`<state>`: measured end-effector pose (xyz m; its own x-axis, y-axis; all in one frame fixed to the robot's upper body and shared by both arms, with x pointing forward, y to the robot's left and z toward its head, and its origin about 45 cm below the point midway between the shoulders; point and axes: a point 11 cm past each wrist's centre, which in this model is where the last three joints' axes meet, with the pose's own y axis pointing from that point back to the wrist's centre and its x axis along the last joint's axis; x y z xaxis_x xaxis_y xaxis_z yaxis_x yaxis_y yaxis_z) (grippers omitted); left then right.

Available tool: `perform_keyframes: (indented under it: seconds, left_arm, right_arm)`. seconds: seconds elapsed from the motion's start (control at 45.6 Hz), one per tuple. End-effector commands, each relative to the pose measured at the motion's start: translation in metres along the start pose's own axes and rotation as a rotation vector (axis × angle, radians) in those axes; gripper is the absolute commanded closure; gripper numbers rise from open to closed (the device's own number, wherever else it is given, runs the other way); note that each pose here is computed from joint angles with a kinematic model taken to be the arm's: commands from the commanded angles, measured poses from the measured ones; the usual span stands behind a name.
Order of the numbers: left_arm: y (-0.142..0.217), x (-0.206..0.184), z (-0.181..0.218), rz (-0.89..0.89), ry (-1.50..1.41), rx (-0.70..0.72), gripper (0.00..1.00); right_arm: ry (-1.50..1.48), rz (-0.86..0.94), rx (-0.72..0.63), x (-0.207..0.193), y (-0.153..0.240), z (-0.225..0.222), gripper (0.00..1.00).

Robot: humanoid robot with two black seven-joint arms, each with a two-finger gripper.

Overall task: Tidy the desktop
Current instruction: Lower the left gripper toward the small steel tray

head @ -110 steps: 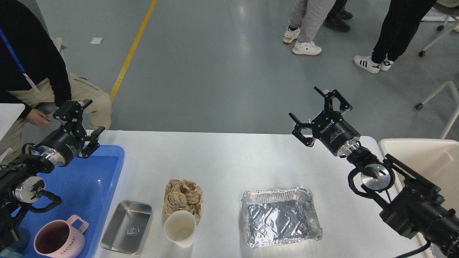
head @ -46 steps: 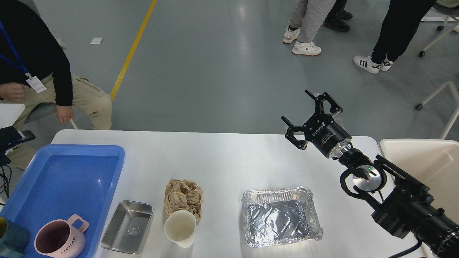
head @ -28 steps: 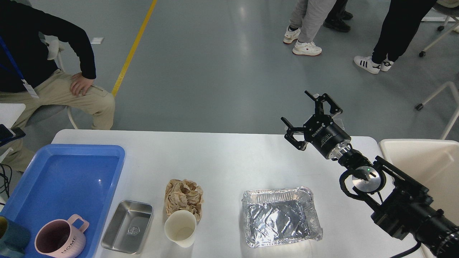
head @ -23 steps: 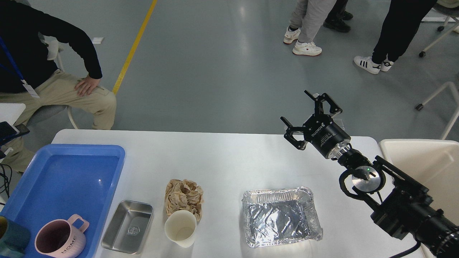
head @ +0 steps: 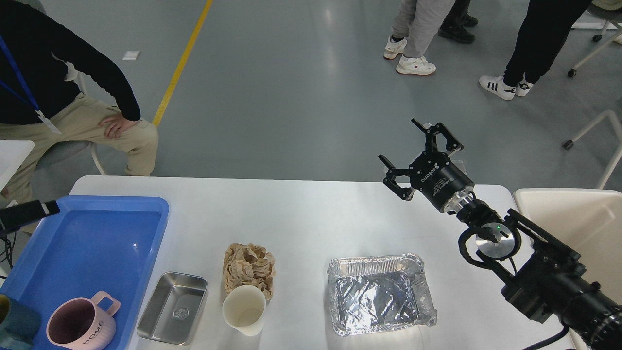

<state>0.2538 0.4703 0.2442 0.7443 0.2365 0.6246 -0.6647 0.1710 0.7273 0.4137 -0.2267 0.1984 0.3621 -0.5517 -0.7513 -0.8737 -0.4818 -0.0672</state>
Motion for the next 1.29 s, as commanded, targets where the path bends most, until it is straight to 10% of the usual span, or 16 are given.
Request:
perform_keyframes:
  seconds: [0.0,0.504,1.271]
  left_arm:
    - [-0.021,-0.019,0.004,-0.079,-0.219,-0.006,0.03]
    - [-0.092,-0.059,0.081,-0.262,-0.609,-0.138,0.03]
    - [-0.124,-0.103,0.063,-0.34,-0.366,-0.036,0.03]
  right_arm:
    - [-0.001,0.001,-0.001,0.0,0.0,0.0,0.0]
    - [0.001,-0.001,0.012,0.0,0.002,-0.005,0.0]
    - [0.001,-0.008,0.013,-0.002,0.004,-0.006,0.0]
